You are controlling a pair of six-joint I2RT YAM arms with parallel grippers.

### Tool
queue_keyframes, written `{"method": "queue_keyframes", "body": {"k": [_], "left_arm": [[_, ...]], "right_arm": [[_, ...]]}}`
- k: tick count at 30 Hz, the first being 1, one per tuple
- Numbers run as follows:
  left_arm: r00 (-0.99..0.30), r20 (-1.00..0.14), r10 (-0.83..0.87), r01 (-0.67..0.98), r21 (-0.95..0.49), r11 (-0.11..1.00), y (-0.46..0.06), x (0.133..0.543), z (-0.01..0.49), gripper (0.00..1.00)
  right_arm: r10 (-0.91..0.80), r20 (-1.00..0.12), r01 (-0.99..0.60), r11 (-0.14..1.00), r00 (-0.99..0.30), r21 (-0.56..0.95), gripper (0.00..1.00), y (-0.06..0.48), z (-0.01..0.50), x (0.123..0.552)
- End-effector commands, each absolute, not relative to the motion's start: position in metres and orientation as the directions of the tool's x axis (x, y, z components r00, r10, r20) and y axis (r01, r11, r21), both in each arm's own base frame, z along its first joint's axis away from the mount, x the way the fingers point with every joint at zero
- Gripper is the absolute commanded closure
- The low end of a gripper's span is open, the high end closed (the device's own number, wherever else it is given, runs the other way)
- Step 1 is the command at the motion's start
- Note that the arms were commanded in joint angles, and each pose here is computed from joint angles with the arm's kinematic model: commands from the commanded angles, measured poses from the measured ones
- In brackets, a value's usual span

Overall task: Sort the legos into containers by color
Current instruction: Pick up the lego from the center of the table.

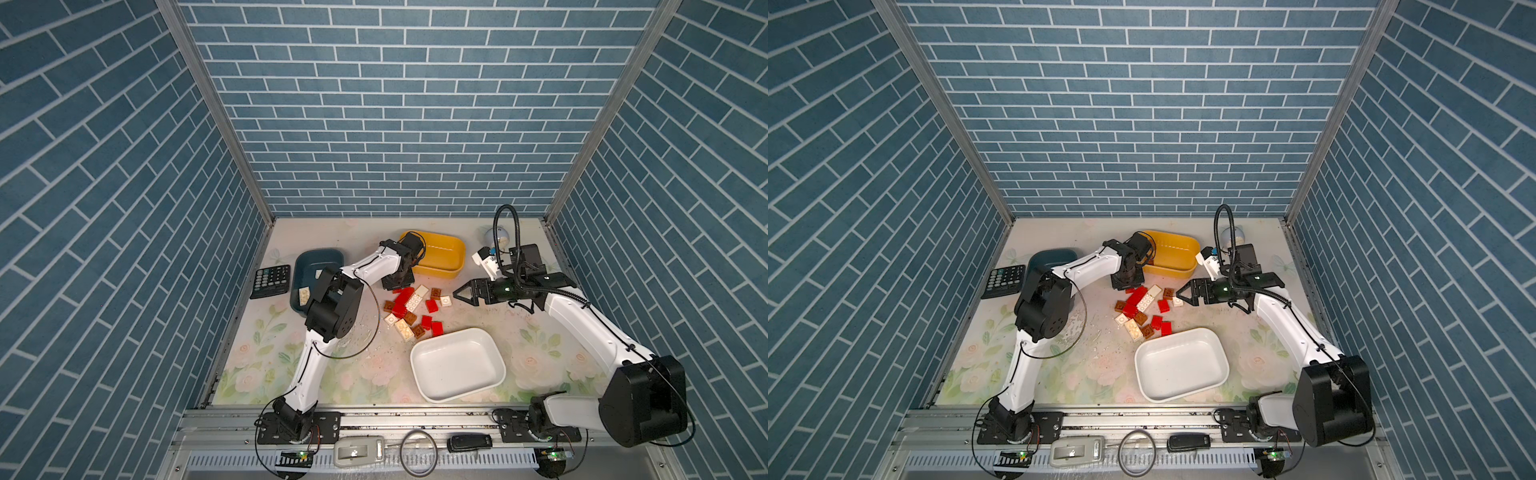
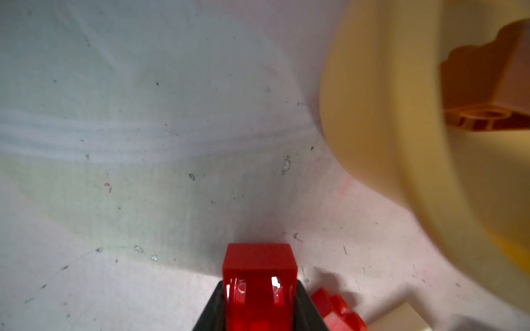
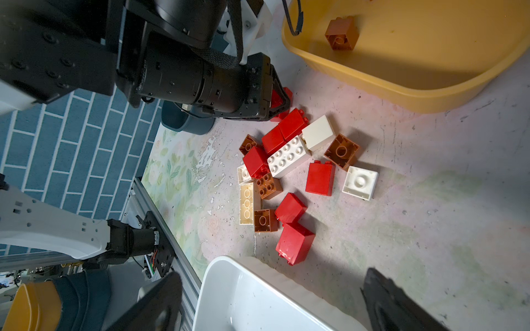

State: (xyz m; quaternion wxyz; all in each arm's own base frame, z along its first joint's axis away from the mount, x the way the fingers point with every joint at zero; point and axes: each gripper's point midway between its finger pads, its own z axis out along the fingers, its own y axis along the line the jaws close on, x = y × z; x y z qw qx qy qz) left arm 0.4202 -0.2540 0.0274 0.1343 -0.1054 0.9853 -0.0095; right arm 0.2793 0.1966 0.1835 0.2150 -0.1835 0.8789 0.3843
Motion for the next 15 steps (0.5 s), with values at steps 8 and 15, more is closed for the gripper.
{"method": "queue_keyframes", "body": {"k": [8, 15], "left_arm": [[-0.957, -0.275, -0.095, -0.091, -0.028, 0.995, -0.242, 0.401, 0.083, 0.68], [-0.963, -0.269, 0.024, 0.060, -0.129, 0.990, -0.264, 0.346, 0.140, 0.68]], "right_arm": [[-0.176, -0.526, -0.507, 0.626, -0.832, 0.592, 0.01, 0.195, 0.186, 0.277], [-0.167, -0.522, -0.496, 0.637, -0.836, 0.590, 0.01, 0.188, 0.184, 0.277]]}}
